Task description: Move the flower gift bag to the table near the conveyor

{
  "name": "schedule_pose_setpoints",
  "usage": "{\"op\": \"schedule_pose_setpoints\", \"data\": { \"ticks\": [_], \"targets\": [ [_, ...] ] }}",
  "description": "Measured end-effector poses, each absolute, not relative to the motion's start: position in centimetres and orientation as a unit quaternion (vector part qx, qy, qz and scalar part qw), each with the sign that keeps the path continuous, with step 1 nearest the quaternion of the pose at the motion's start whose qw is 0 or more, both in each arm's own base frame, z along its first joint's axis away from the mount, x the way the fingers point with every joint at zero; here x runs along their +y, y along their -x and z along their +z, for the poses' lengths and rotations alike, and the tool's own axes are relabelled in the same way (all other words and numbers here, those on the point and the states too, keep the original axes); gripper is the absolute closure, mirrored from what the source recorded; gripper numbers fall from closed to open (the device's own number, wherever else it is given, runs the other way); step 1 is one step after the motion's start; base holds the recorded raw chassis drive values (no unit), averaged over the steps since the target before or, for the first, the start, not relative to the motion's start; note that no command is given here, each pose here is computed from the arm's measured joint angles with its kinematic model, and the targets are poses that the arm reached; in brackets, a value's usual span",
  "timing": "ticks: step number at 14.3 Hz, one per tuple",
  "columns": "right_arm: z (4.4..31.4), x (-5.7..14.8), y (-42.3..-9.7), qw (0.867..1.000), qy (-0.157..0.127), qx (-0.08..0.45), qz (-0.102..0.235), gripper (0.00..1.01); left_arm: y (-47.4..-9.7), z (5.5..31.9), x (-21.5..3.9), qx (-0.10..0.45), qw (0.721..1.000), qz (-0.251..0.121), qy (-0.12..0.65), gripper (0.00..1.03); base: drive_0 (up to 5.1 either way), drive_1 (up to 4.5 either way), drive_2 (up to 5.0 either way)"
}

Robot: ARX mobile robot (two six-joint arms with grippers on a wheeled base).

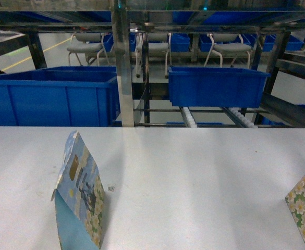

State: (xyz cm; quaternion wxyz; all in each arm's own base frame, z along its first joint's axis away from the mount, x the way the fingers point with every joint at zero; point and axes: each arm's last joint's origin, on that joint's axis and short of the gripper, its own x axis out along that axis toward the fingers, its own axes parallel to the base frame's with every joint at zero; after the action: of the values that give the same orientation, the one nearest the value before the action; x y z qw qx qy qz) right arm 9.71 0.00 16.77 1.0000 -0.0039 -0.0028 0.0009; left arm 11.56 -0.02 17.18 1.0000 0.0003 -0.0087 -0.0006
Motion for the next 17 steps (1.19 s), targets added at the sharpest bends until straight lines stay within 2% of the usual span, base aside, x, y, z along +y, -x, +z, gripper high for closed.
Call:
{"op": "schedule_pose_setpoints", "data": {
  "ticks": [5,7,8,9,12,13,14,17],
  "targets": [
    [16.8,0.0,-9.7,1.000,0.004,-0.003,0.001,0.99,-10.8,17.1,0.0,-0.008,1.000,-0.001,0.000,1.01,0.0,0.00,0.0],
    [16.8,0.0,-9.7,1.000,0.004,-0.003,0.001,0.99,-9.9,16.5,0.0,0.018,1.000,-0.001,0.000,1.01,0.0,0.00,0.0],
    [16.8,0.0,-9.7,1.000,0.004,-0.002,0.001,0.99,-9.7,17.1,0.0,-0.012,1.000,-0.001,0.000,1.01,0.0,0.00,0.0],
    [16.8,0.0,-9.7,1.000,0.004,-0.003,0.001,0.99,-9.7,16.7,0.0,0.003,1.000,-0.001,0.000,1.01,0.0,0.00,0.0],
    [16.8,0.0,-9.7,1.000,0.004,-0.003,0.001,0.99,-9.7,16.7,0.0,0.000,1.000,-0.001,0.000,1.01,0.0,0.00,0.0],
    [16.8,0.0,-9.7,1.000,0.004,-0.003,0.001,0.99,-9.7,16.8,0.0,-0.001,1.000,-0.001,0.000,0.98,0.0,0.00,0.0],
    [16.8,0.0,-9.7,1.000,0.004,-0.003,0.001,0.91,-9.7,16.7,0.0,0.000,1.000,-0.001,0.000,0.85,0.0,0.00,0.0],
    [16.8,0.0,-9.7,1.000,0.004,-0.003,0.001,0.49,-9.7,16.7,0.0,0.000,1.000,-0.001,0.000,0.43,0.0,0.00,0.0]
  ]
}}
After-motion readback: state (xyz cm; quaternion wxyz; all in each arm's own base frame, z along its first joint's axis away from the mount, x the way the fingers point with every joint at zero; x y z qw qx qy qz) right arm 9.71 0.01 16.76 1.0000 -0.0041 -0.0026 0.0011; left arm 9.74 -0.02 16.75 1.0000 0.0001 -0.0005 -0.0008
